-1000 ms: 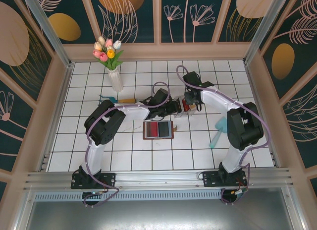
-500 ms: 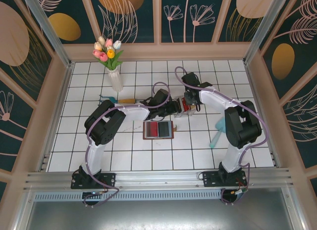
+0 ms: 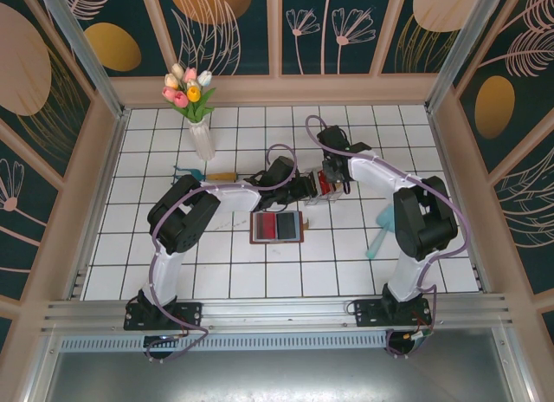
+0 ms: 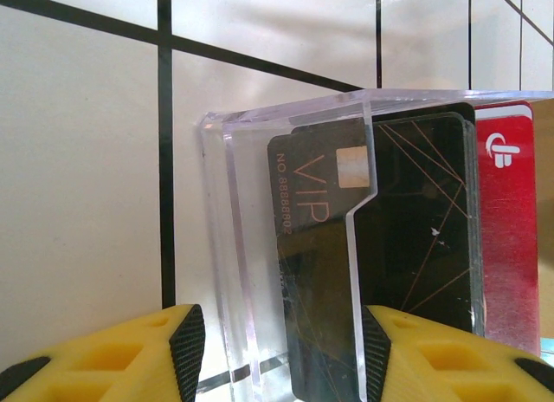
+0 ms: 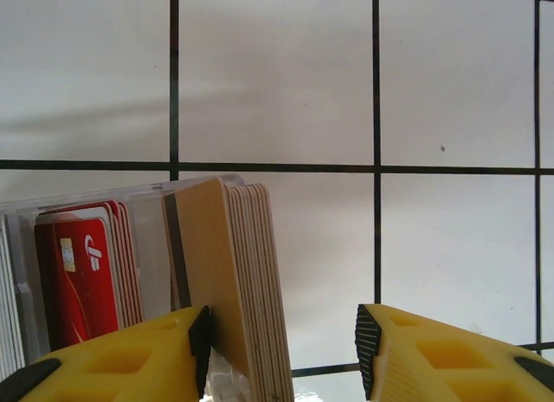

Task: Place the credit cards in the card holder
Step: Pick up the credit card from the storage box.

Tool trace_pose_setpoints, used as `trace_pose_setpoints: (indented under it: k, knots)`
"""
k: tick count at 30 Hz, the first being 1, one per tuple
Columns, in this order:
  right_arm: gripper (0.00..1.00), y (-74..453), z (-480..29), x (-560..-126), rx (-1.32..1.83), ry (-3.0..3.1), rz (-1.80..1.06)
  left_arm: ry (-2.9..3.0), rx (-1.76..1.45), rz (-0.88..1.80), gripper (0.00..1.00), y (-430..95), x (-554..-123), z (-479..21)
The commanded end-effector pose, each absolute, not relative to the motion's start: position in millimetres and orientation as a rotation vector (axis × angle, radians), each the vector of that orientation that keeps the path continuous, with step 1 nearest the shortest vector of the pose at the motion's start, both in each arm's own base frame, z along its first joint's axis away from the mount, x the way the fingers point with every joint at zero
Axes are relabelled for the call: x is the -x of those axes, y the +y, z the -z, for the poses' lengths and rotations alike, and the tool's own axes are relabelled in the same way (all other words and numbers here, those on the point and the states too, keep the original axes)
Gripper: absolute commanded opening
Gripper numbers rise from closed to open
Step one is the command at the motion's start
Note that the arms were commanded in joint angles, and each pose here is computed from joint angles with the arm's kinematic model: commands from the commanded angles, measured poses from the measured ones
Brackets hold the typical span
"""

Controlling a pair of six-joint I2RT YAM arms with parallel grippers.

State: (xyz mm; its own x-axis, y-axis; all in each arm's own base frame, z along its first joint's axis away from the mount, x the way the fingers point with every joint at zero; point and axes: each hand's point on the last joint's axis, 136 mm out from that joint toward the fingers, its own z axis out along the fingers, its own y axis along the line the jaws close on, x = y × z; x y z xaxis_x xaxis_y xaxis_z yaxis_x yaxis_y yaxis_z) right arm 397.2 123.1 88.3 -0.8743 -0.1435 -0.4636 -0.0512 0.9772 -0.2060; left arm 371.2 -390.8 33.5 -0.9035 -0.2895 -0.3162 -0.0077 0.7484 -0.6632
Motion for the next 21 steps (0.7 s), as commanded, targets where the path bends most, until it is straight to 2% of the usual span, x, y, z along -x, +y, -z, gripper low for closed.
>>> trace_pose_setpoints:
  k: [1, 11, 16, 19, 21]
  knots:
    - [0.50, 111.3, -118.4, -400.5, 0.128, 2.570, 0.332, 2.651, 0.262, 0.849, 0.52, -373.4, -357.4, 3.0]
    - [0.44, 114.3, -118.4, -399.6, 0.137, 2.575, 0.318, 2.650, 0.260, 0.854, 0.51, -373.4, -356.4, 2.4]
    - [0.33, 118.4, -121.7, -399.7, 0.144, 2.571, 0.290, 2.651, 0.259, 0.855, 0.51, -373.3, -356.0, 2.7]
    - [0.21, 119.7, -123.8, -399.8, 0.142, 2.567, 0.282, 2.650, 0.262, 0.856, 0.51, -373.1, -356.5, 2.4]
    - [0.20, 121.0, -124.9, -399.3, 0.142, 2.568, 0.276, 2.651, 0.259, 0.860, 0.51, -374.0, -355.8, 2.1]
